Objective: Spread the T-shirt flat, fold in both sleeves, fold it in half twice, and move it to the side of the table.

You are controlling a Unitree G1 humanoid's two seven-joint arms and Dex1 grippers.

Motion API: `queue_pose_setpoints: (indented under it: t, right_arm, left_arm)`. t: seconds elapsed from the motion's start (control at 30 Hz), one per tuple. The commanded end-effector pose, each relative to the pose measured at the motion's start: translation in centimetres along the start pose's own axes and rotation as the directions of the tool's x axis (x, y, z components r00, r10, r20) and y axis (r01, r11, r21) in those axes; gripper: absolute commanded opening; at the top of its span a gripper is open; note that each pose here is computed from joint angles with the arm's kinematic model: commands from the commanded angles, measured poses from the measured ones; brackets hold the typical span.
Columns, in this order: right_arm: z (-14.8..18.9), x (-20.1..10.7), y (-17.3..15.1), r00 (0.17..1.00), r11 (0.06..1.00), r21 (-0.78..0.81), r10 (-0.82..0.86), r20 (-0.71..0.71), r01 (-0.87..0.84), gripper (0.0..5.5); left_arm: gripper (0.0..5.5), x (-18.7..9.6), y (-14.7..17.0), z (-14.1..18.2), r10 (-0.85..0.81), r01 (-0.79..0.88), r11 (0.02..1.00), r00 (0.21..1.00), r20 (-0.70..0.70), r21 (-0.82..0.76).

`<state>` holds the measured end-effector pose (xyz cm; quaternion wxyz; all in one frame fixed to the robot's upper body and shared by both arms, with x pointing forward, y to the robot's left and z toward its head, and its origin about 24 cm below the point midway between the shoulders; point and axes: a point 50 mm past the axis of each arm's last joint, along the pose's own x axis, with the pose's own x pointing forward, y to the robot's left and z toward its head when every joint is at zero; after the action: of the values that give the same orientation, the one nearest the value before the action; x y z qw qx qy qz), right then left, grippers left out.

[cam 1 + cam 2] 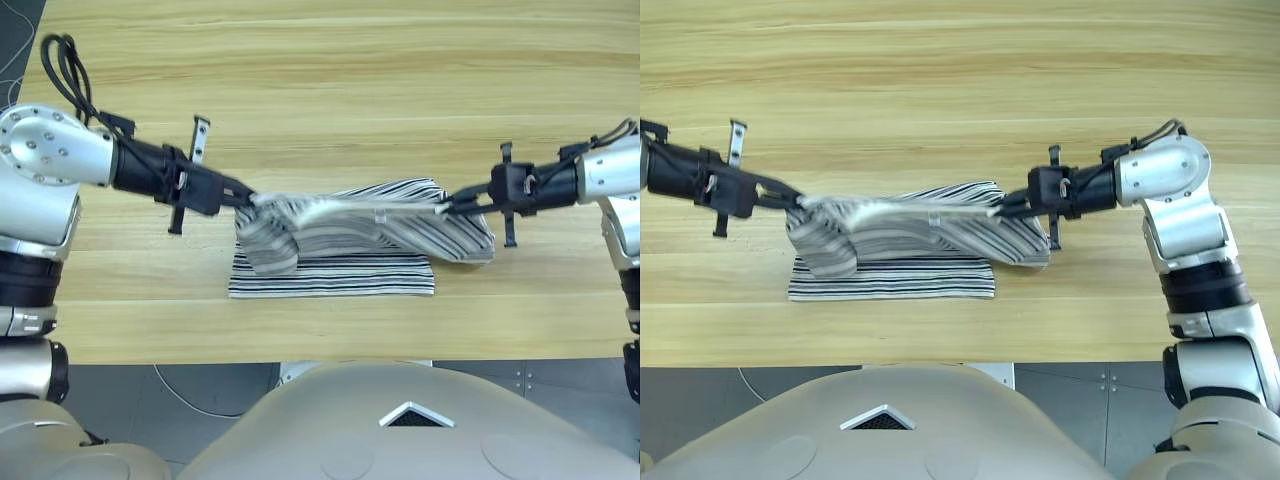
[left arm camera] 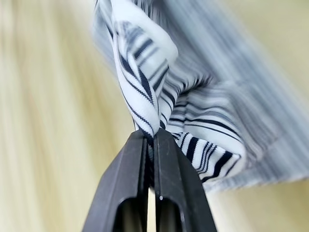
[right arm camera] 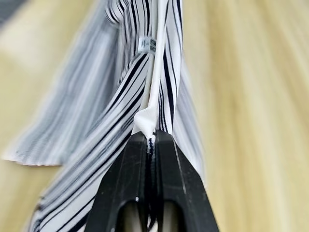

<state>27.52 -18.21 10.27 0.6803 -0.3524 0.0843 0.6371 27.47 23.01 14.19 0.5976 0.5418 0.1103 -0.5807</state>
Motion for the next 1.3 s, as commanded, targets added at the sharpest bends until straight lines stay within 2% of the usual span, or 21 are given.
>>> queue_pose_setpoints:
  t: [0.03, 0.1, 0.2, 0.27, 0.3, 0.4, 0.5, 0.63, 0.73, 0.8, 0.87, 0.93, 0.97, 1.0, 1.03, 1.07, 1.1, 1.17, 1.3]
  right_arm:
    - [-0.6, 4.7, -7.1, 0.895, 0.805, -0.582, -0.341, -0.289, 0.119, 0.12]
    - [-0.5, 6.5, -8.2, 0.86, 0.684, -0.728, -0.397, -0.321, 0.044, 0.12]
    - [-0.5, 8.3, -9.8, 0.793, 0.427, -0.898, -0.509, -0.335, -0.105, 0.12]
    - [-0.4, 8.8, -10.7, 0.756, 0.25, -0.945, -0.572, -0.319, -0.21, 0.12]
    - [-0.3, 9.1, -10.8, 0.754, 0.199, -0.95, -0.579, -0.311, -0.24, 0.12]
    - [-0.4, 10.9, -10.0, 0.771, 0.123, -0.949, -0.557, -0.308, -0.29, 0.12]
    - [0.1, 12.3, -9.6, 0.787, 0.126, -0.966, -0.562, -0.257, -0.225, 0.73]
    - [1.1, 12.3, -10.3, 0.776, 0.058, -0.986, -0.61, -0.157, -0.154, 1.39]
    - [1.1, 11.7, -10.7, 0.755, 0.033, -0.988, -0.642, -0.134, -0.148, 1.91]
    - [0.9, 11.2, -10.9, 0.731, 0.048, -0.988, -0.668, -0.142, -0.148, 1.91]
    - [0.9, 10.6, -11.3, 0.706, 0.08, -0.995, -0.701, -0.104, -0.068, 1.91]
    - [0.9, 10.7, -10.7, 0.702, 0.364, -0.89, -0.708, -0.074, 0.274, 1.91]
    - [0.6, 11.3, -9.5, 0.747, 0.594, -0.671, -0.658, -0.09, 0.443, 1.91]
    - [0.5, 11.6, -8.4, 0.807, 0.739, -0.44, -0.589, -0.053, 0.51, 1.91]
    - [0.1, 11.7, -7.2, 0.861, 0.834, -0.249, -0.508, 0.003, 0.493, 1.91]
    - [-0.3, 11.4, -6.2, 0.891, 0.879, -0.145, -0.451, 0.057, 0.454, 1.91]
    - [-1.0, 11.1, -5.2, 0.913, 0.907, -0.102, -0.401, 0.078, 0.408, 1.91]
    - [-2.0, 10.5, -3.9, 0.937, 0.937, -0.07, -0.337, 0.088, 0.343, 1.91]
    - [-2.5, 10.2, -3.0, 0.956, 0.959, -0.039, -0.277, 0.093, 0.281, 1.91]
  left_arm:
    - [0.1, 2.9, 7.4, -4.8, 0.401, -0.167, 0.864, 0.798, -0.45, 0.475]
    - [0.1, 4.5, 7.7, -5.5, 0.436, -0.11, 0.819, 0.758, -0.485, 0.564]
    - [0.1, 5.9, 7.8, -6.7, 0.487, 0.02, 0.725, 0.693, -0.532, 0.689]
    - [0.1, 6.5, 7.5, -7.2, 0.511, 0.106, 0.66, 0.663, -0.547, 0.744]
    - [0.1, 6.8, 7.2, -7.5, 0.51, 0.128, 0.646, 0.66, -0.551, 0.752]
    - [0.1, 8.3, 5.0, -8.2, 0.464, 0.175, 0.648, 0.681, -0.567, 0.741]
    - [0.66, 10.0, 2.9, -8.4, 0.423, 0.158, 0.682, 0.712, -0.561, 0.714]
    - [1.21, 9.8, 3.3, -8.3, 0.499, 0.068, 0.686, 0.681, -0.536, 0.725]
    - [1.66, 9.1, 4.2, -8.2, 0.567, 0.028, 0.659, 0.638, -0.521, 0.752]
    - [1.66, 8.7, 4.9, -8.2, 0.615, -0.008, 0.644, 0.601, -0.511, 0.765]
    - [1.66, 7.9, 6.1, -7.8, 0.685, -0.068, 0.608, 0.549, -0.479, 0.791]
    - [1.66, 7.7, 7.8, -6.6, 0.762, -0.253, 0.574, 0.513, -0.395, 0.779]
    - [1.66, 9.0, 8.1, -5.4, 0.75, -0.444, 0.632, 0.557, -0.357, 0.635]
    - [1.66, 10.4, 8.0, -4.0, 0.723, -0.591, 0.685, 0.622, -0.301, 0.426]
    - [1.66, 11.9, 7.5, -2.4, 0.664, -0.635, 0.748, 0.723, -0.194, 0.195]
    - [1.66, 12.8, 6.7, -1.1, 0.603, -0.602, 0.797, 0.793, -0.083, 0.05]
    - [1.66, 13.4, 5.4, -0.2, 0.511, -0.51, 0.86, 0.86, 0.018, -0.029]
    - [1.66, 13.2, 2.9, 0.7, 0.357, -0.353, 0.934, 0.924, 0.137, -0.053]
    - [1.66, 12.5, 0.5, -0.6, 0.189, -0.185, 0.982, 0.977, 0.098, -0.045]
